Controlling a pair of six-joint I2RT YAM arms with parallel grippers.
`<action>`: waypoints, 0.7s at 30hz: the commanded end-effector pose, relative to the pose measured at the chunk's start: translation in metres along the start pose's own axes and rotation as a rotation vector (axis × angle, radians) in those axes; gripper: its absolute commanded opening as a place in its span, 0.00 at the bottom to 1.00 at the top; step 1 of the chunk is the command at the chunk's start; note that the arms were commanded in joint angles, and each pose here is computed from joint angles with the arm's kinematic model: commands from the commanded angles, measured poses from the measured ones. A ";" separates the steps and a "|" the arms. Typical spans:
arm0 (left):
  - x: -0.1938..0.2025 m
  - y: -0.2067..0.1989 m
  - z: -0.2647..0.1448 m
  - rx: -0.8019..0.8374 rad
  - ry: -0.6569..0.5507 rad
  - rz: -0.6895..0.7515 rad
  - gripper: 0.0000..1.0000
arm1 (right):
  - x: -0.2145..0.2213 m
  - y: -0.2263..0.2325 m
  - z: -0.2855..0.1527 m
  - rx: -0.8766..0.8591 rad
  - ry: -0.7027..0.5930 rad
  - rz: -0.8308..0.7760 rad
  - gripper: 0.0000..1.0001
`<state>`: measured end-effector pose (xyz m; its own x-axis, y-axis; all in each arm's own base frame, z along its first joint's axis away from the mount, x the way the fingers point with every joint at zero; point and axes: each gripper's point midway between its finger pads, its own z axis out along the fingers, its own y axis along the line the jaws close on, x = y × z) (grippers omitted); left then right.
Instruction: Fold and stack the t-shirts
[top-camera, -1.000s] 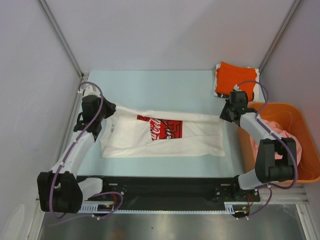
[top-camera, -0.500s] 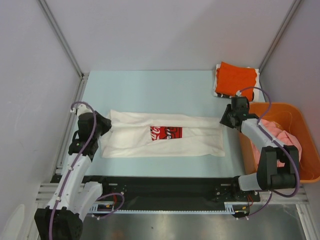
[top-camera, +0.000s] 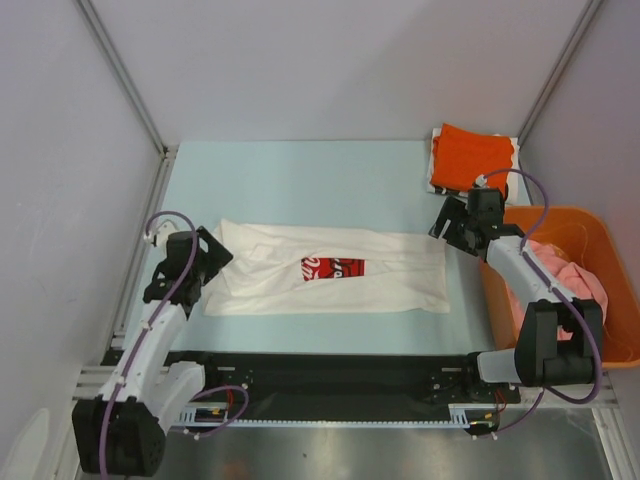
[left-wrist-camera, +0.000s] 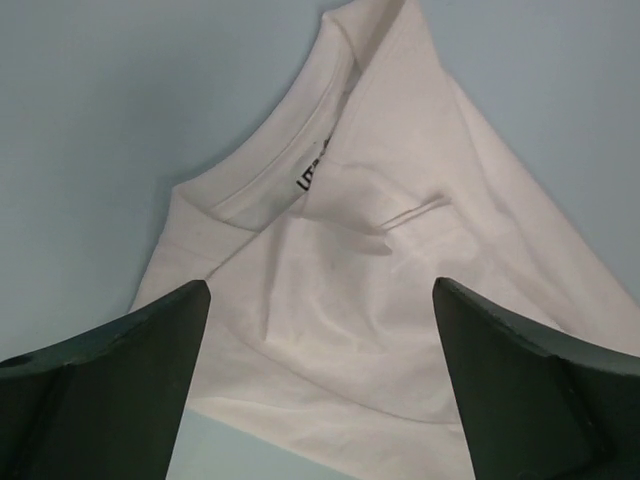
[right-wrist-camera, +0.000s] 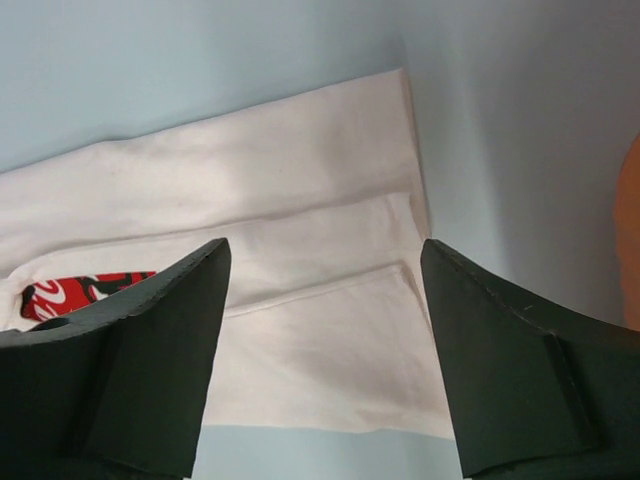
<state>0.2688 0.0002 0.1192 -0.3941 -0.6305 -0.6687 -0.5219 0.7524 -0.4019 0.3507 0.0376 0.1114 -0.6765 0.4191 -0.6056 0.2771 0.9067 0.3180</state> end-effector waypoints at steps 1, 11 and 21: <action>0.000 0.008 0.021 -0.055 -0.007 -0.022 1.00 | -0.001 0.007 -0.011 -0.035 0.013 0.032 0.82; 0.022 0.007 0.092 -0.187 0.180 0.019 0.88 | 0.024 0.048 -0.044 -0.210 0.081 -0.033 0.84; 0.027 0.005 0.135 -0.209 0.236 -0.003 0.08 | 0.022 0.055 -0.071 -0.262 0.054 -0.055 0.86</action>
<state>0.3278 0.0119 0.0160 -0.5752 -0.6529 -0.4928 -0.6689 0.7222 -0.1761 0.3063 0.0891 0.1591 -0.7206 0.3736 -0.5840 0.0884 0.8850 0.4572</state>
